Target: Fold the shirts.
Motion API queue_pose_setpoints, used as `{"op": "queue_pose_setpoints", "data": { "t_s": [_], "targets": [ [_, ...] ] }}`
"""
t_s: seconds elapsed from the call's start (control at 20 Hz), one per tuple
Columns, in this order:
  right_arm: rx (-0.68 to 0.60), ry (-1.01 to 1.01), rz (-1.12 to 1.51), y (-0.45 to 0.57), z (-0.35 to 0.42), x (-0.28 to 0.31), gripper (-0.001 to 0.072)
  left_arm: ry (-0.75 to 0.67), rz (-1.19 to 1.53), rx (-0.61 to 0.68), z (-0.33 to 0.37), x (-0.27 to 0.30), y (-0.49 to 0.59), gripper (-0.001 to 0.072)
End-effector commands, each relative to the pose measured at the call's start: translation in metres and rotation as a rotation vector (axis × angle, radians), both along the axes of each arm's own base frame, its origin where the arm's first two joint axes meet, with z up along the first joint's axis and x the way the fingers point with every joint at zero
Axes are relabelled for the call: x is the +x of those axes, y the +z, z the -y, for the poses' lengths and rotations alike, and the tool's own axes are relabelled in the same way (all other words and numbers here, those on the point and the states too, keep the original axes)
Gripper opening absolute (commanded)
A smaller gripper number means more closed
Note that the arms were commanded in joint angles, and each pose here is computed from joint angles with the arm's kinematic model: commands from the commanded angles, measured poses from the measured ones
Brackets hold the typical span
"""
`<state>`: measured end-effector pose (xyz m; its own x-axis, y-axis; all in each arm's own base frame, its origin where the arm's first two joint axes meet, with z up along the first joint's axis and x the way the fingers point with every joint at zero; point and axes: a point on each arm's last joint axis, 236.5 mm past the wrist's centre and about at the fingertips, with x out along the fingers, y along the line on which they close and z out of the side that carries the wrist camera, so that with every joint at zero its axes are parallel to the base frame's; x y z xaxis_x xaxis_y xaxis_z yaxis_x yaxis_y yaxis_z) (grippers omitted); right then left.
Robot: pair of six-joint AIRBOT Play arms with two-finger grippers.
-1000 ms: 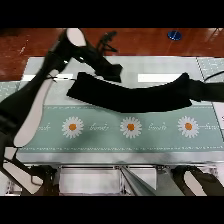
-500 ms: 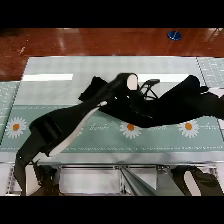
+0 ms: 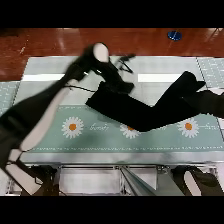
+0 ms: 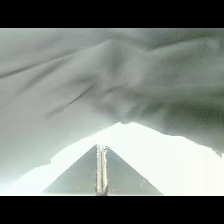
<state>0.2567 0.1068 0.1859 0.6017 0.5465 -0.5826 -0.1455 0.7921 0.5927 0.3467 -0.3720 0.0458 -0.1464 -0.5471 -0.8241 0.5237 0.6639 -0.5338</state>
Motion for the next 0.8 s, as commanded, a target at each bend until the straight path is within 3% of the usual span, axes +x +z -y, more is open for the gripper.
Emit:
{"op": "queue_pose_setpoints", "data": {
  "t_s": [0.0, 0.3, 0.45, 0.65, 0.75],
  "targets": [
    [0.092, 0.069, 0.016, 0.004, -0.032, 0.022, 0.0020, 0.189, 0.226, 0.025, -0.111, 0.037, 0.085, 0.0025],
    [0.126, 0.245, -0.032, -0.042, -0.158, 0.096, 0.0020, 0.542, 0.747, 0.081, -0.279, 0.001, 0.194, 0.0025],
    [0.111, 0.281, -0.104, -0.089, -0.210, 0.138, 0.0020, 0.668, 0.865, 0.069, -0.312, -0.028, 0.197, 0.0025],
    [0.191, 0.302, -0.272, -0.153, -0.261, 0.168, 0.0046, 0.693, 0.734, 0.034, -0.303, -0.046, 0.145, 0.0025],
    [0.240, 0.354, -0.371, -0.174, -0.282, 0.156, 0.0411, 0.690, 0.636, -0.016, -0.288, -0.045, 0.120, 0.0025]
  ]
}}
